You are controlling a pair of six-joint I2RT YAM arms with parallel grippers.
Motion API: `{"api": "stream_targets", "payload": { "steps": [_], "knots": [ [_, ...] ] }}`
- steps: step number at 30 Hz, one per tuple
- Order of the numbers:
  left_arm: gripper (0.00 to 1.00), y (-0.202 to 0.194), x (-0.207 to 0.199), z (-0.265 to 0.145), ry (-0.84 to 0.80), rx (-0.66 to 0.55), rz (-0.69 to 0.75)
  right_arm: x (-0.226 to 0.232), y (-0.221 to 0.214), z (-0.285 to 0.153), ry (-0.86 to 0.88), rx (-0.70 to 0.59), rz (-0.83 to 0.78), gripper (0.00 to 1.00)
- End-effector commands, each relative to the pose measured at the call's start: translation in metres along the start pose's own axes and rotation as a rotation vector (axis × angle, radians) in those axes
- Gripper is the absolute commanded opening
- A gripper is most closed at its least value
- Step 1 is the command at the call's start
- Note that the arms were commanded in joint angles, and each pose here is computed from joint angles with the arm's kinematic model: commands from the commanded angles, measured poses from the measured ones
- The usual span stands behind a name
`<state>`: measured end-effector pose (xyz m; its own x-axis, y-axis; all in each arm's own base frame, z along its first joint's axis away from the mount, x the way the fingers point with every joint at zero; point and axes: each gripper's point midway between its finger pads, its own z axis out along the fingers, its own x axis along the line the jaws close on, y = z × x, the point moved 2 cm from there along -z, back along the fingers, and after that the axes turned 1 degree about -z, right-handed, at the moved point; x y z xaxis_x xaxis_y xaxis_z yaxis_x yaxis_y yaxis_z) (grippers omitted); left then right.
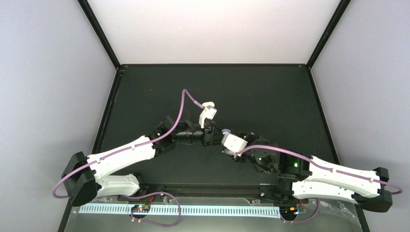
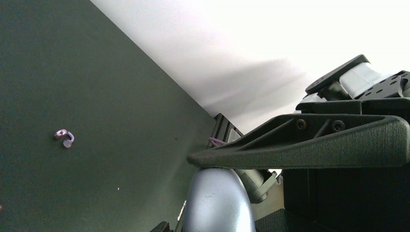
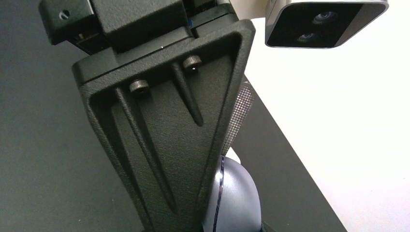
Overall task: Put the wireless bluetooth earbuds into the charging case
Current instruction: Pick up the charging case at the center of the board.
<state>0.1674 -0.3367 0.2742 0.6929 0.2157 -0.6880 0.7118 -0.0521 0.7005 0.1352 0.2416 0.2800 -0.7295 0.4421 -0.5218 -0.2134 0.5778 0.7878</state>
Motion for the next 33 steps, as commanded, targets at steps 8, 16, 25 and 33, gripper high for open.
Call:
{"api": "stream_targets", "payload": {
  "steps": [8, 16, 25, 33],
  "knots": [
    [0.14, 0.0, -0.011, 0.0, -0.037, -0.006, 0.021, -0.008, 0.011, -0.005, -0.033, -0.047, 0.042, 0.28],
    [0.02, 0.011, -0.015, -0.008, -0.019, -0.066, 0.058, -0.004, 0.02, -0.011, 0.038, -0.069, 0.074, 0.61],
    [0.02, 0.04, -0.038, -0.053, 0.022, -0.225, 0.263, -0.022, 0.079, -0.042, 0.15, -0.256, 0.328, 0.82],
    [0.02, 0.015, -0.091, -0.096, -0.169, -0.231, 0.571, -0.049, 0.136, -0.092, 0.268, -0.466, 0.503, 0.87]
  ]
}}
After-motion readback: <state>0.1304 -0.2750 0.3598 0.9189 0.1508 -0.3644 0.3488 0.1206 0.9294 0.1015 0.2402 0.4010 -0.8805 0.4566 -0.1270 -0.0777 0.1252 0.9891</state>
